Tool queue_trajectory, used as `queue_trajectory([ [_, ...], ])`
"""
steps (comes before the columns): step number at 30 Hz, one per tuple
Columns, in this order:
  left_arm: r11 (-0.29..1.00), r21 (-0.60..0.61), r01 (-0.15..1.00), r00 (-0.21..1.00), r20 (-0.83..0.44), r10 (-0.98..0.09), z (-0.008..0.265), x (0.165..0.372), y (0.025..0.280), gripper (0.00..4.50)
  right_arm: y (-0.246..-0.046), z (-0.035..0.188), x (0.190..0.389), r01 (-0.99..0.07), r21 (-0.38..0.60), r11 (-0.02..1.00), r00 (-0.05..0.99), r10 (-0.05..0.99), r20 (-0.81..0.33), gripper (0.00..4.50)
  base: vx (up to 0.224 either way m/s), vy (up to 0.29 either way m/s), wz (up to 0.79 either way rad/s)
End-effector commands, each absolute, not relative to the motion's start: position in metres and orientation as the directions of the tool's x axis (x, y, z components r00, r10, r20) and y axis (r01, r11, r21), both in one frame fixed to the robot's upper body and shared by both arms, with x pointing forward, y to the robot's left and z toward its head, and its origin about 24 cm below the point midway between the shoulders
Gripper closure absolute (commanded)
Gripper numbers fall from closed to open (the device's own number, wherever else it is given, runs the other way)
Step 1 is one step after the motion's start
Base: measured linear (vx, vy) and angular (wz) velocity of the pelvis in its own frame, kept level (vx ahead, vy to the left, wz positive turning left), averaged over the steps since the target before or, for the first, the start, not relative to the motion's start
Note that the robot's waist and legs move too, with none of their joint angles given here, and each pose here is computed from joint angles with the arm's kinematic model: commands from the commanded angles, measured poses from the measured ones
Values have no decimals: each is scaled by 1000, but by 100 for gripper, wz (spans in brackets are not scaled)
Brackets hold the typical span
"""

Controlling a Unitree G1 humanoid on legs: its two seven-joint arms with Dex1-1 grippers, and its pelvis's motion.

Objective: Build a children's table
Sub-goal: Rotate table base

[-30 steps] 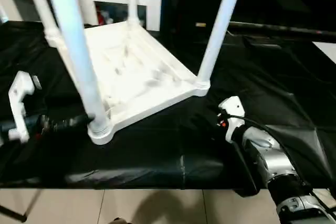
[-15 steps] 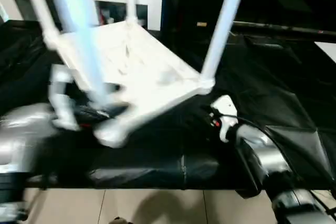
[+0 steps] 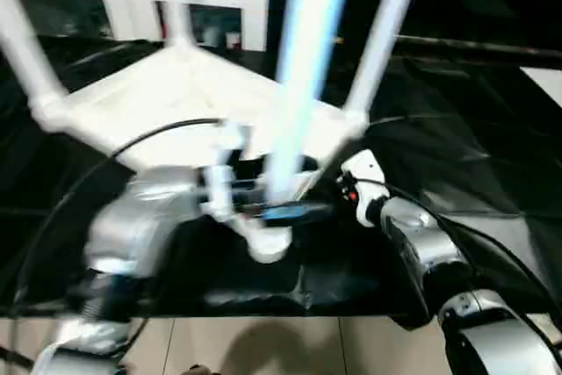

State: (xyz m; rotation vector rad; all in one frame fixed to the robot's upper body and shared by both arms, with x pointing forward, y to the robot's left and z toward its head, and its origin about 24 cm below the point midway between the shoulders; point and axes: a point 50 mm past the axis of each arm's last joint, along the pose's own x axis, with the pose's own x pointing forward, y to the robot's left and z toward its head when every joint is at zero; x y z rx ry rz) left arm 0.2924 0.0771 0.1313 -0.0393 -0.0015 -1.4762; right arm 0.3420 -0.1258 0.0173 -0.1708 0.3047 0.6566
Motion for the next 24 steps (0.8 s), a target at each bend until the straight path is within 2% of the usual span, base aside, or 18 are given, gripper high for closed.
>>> queue_trajectory([
  [1, 24, -11, 1000, 24, 11, -1000, 128, 287, 51, 3, -105, 24, 343, -680, -59, 730, 712, 640, -289, 47, 0, 0, 0],
  [2, 1, -8, 1000, 1, 9, -1000, 126, 285, 41, 3, -103, 22, 342, -689, -52, 723, 703, 650, -289, 47, 0, 0, 0],
  [13, 8, 39, 999, 8, 0, -1000, 117, 284, 4, 3, -95, 19, 334, -754, 5, 657, 633, 728, -264, 47, 0, 0, 0],
  [15, 59, 54, 997, 60, -19, -998, 113, 288, -5, 3, -91, 17, 333, -750, -27, 660, 641, 717, -274, 47, 0, 0, 0],
  [16, 82, 60, 995, 83, -25, -996, 112, 291, -4, 3, -92, 17, 334, -741, -35, 671, 653, 706, -275, 47, 0, 0, 0],
  [17, 196, 100, 976, 203, -63, -977, 109, 306, 3, 3, -97, 19, 340, -687, -62, 724, 710, 649, -272, 47, 0, 0, 0],
  [20, 256, 133, 958, 269, -97, -958, 107, 317, 16, 3, -103, 23, 344, -652, -78, 754, 743, 615, -264, 47, 0, 0, 0],
  [24, 228, 140, 964, 248, -152, -957, 101, 318, 40, 3, -114, 27, 347, -624, -88, 777, 768, 588, -252, 47, 0, 0, 0],
])
